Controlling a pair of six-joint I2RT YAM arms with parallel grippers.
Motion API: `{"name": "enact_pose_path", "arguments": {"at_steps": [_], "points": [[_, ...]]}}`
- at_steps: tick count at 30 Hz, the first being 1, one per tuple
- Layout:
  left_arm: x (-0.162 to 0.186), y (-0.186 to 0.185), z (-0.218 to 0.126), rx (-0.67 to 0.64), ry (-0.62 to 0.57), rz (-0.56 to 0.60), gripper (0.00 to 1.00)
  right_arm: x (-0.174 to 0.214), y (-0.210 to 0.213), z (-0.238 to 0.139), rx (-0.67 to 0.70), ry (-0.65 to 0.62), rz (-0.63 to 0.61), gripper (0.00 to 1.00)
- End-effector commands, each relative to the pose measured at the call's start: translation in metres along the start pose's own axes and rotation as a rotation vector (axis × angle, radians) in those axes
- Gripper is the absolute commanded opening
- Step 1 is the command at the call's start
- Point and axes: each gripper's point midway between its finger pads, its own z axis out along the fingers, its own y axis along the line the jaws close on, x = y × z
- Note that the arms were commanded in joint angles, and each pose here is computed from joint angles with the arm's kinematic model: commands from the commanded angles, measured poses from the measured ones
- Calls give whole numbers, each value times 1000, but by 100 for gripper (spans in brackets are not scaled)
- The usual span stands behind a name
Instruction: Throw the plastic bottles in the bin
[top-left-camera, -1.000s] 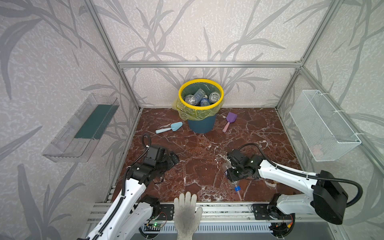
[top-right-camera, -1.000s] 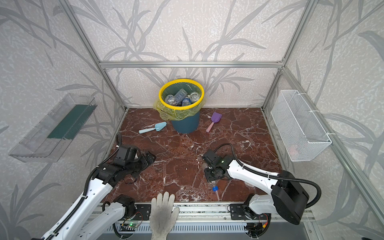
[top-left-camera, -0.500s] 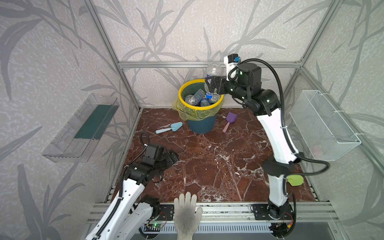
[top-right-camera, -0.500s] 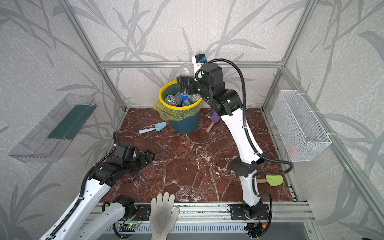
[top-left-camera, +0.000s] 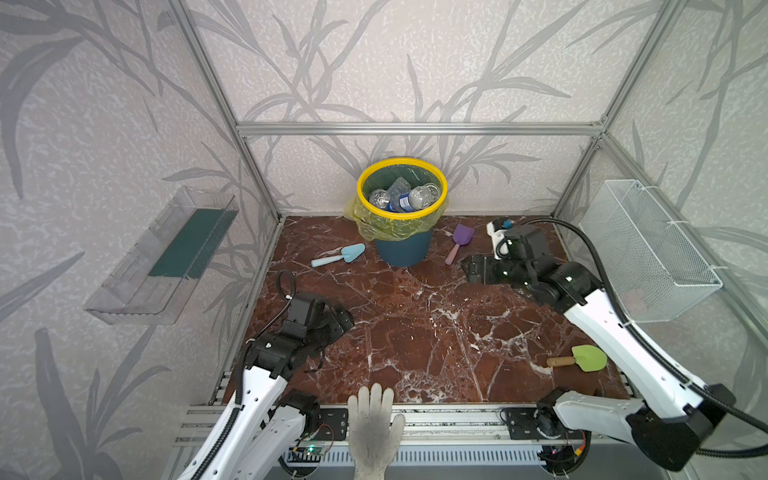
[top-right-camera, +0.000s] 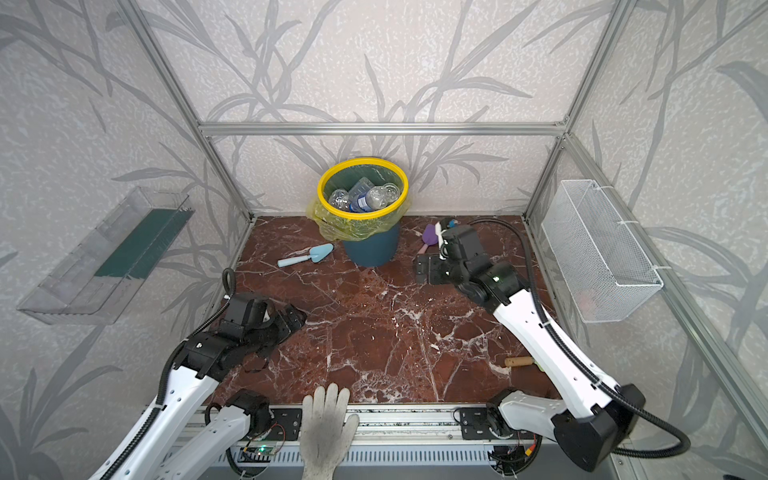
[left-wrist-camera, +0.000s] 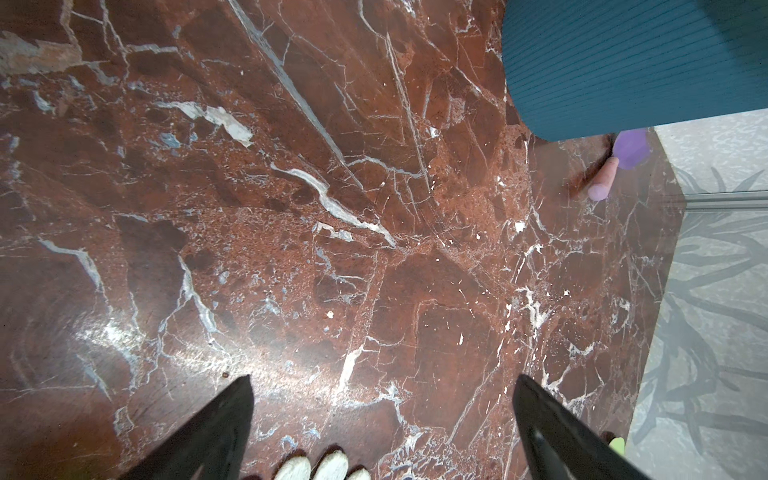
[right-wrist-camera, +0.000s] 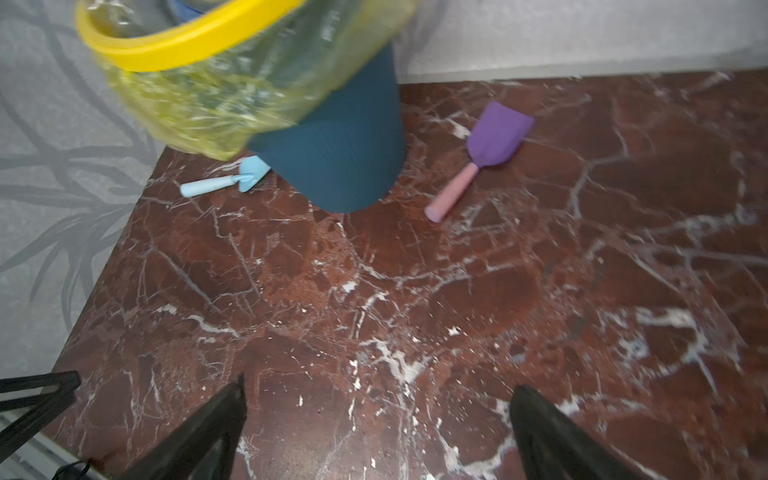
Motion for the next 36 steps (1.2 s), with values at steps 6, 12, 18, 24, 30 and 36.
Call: {"name": "enact_pose_path", "arguments": {"at_steps": [6, 12, 18, 24, 30, 36], "points": [[-35, -12, 0, -23, -121, 43, 97, 86, -87, 55, 96, 123, 153, 98], [-98, -26, -15, -90, -365, 96, 97, 82, -124, 68, 156, 14, 132, 98], [-158, -11, -36, -272, -678, 69, 99, 54, -143, 62, 225, -217, -6, 99], [-183, 11, -46, -452, -896, 113, 100, 51, -169, 58, 334, -402, -90, 99], [-182, 43, -26, -617, -922, 164, 100, 65, -195, 68, 393, -454, -43, 99], [-179, 79, -9, -693, -950, 178, 100, 50, -202, 76, 377, -562, -18, 99]]}}
